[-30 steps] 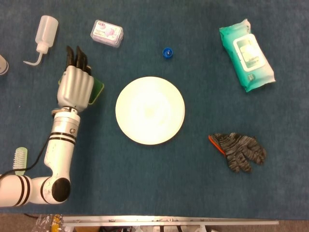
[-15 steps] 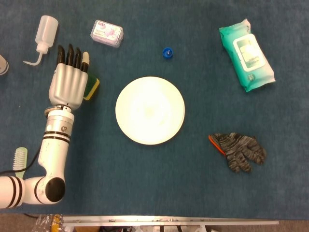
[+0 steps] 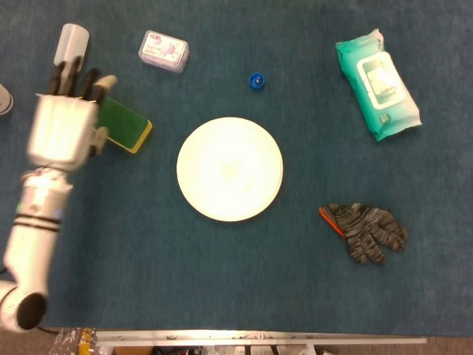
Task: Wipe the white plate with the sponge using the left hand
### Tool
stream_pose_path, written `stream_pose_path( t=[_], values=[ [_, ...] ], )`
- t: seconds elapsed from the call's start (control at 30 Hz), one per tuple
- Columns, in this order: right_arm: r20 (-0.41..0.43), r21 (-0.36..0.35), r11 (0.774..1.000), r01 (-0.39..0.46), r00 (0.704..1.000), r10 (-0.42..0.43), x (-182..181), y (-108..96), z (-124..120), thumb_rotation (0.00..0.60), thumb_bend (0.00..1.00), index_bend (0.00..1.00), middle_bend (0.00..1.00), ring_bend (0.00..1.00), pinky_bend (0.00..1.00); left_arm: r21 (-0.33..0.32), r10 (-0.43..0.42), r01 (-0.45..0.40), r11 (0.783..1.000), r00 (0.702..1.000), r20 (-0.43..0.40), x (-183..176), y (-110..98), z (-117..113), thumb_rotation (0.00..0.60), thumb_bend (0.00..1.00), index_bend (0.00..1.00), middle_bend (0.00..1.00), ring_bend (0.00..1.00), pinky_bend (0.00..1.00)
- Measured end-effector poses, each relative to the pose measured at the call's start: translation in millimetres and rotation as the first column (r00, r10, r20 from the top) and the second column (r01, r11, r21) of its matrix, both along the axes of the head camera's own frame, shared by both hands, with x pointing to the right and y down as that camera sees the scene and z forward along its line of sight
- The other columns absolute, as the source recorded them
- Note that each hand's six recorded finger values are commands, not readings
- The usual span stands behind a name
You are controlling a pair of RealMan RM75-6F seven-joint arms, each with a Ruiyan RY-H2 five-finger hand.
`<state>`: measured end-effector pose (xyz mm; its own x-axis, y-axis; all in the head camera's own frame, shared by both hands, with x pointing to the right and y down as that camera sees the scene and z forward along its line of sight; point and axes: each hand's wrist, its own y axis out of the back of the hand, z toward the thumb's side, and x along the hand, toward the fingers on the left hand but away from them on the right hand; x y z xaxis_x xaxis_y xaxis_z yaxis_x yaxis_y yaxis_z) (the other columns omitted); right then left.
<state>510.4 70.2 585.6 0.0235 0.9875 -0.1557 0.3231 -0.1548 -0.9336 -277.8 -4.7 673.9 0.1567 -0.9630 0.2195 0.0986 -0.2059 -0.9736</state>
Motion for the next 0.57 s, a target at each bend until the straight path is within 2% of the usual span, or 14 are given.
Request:
stream_pose_path(
  t=[0.23, 0.43, 0.57],
  values=[
    [-0.017, -0.007, 1.000, -0.014, 1.000, 0.014, 2.8, 3.9, 2.6, 0.600, 0.39, 0.39, 0.39, 0.24, 0.45, -0.003, -0.108, 0.108, 0.994, 0.993, 0.050, -73.5, 33.5, -19.8, 0.600, 0.28, 0.23, 0.18, 0.04, 0.07],
    [-0.030, -0.016, 1.000, -0.020, 0.999, 0.019, 3.5, 6.0, 6.6, 0.600, 0.39, 0.39, 0.39, 0.24, 0.45, -0.016, -0.183, 0.184, 0.983, 0.982, 0.051, -101.9, 61.2, -30.7, 0.600, 0.28, 0.23, 0.18, 0.04, 0.07],
    [-0.030, -0.016, 1.000, -0.016, 0.999, 0.015, 2.5, 5.2, 6.5, 0.600, 0.39, 0.39, 0.39, 0.24, 0.45, -0.013, -0.214, 0.215, 0.977, 0.976, 0.038, -108.9, 68.0, -35.0, 0.600, 0.28, 0.23, 0.18, 0.04, 0.07]
  ],
)
